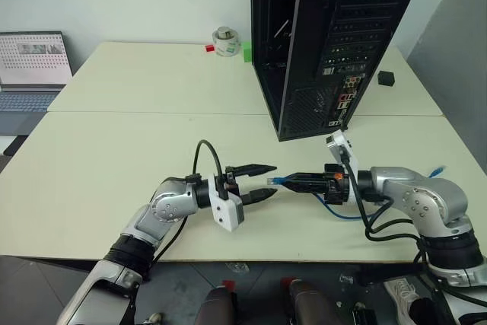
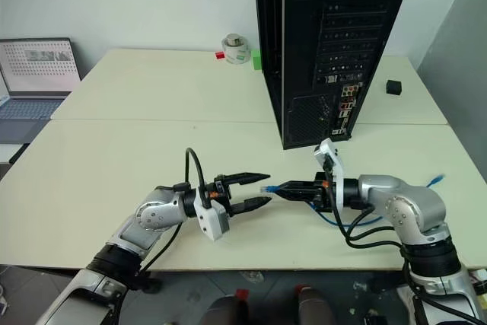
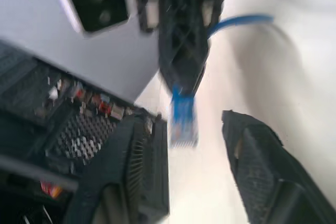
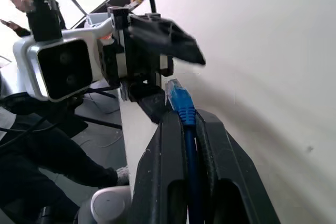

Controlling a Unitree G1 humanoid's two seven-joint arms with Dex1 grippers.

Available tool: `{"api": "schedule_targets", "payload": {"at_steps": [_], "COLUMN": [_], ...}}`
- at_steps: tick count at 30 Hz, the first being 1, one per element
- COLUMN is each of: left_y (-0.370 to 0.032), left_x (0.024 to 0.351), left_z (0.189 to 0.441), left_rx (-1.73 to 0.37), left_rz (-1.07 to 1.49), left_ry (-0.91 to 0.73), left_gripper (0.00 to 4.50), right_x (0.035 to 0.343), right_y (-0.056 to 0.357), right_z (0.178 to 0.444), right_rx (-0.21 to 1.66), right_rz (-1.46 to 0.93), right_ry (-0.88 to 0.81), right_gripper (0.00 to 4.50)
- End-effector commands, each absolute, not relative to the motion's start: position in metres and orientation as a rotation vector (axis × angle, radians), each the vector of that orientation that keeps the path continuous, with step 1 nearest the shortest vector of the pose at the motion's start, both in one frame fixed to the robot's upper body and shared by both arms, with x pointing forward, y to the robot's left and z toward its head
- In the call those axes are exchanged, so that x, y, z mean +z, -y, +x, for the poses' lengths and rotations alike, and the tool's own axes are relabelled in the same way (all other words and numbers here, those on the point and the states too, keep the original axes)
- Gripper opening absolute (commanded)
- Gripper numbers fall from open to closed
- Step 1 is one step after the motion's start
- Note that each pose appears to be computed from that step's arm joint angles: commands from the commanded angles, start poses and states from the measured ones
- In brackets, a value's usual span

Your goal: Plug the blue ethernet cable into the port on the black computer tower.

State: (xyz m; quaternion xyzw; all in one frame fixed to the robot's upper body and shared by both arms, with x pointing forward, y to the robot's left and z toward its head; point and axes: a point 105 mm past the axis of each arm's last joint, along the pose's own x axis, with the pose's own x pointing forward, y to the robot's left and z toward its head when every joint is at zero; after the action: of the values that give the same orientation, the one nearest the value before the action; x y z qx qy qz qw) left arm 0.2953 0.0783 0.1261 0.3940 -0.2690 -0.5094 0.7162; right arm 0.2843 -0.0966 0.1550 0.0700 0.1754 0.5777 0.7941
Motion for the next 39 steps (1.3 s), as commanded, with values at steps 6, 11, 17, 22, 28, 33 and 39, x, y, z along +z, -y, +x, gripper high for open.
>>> {"api": "schedule_targets", "payload": {"at_steps": [6, 11, 17, 22, 28, 33, 39], "left_y": [-0.074, -0.043, -0.01, 0.006, 0.009, 0.008, 0.007], "left_x": [0.136, 0.158, 0.187, 0.198, 0.198, 0.201, 0.202], "left_z": [0.316, 0.322, 0.341, 0.339, 0.343, 0.345, 0.345], "left_rx": [-1.031, -1.008, -0.878, -0.879, -0.842, -0.83, -0.836], "left_rz": [0.367, 0.31, 0.285, 0.303, 0.303, 0.274, 0.273], "left_ry": [0.218, 0.215, 0.254, 0.285, 0.267, 0.257, 0.258], "left_gripper": [4.17, 4.17, 4.17, 4.17, 4.17, 4.17, 4.17], "right_x": [0.195, 0.207, 0.219, 0.223, 0.219, 0.215, 0.213], "right_y": [0.164, 0.178, 0.192, 0.196, 0.188, 0.186, 0.187], "right_z": [0.326, 0.345, 0.36, 0.366, 0.373, 0.38, 0.385], "right_rx": [0.738, 0.488, 0.262, 0.198, 0.193, 0.172, 0.138], "right_rz": [-0.09, -0.205, -0.246, -0.236, -0.204, -0.185, -0.167], "right_ry": [-0.073, 0.046, 0.145, 0.162, 0.151, 0.145, 0.151], "right_gripper": [0.0, 0.0, 0.0, 0.0, 0.0, 0.0, 0.0]}}
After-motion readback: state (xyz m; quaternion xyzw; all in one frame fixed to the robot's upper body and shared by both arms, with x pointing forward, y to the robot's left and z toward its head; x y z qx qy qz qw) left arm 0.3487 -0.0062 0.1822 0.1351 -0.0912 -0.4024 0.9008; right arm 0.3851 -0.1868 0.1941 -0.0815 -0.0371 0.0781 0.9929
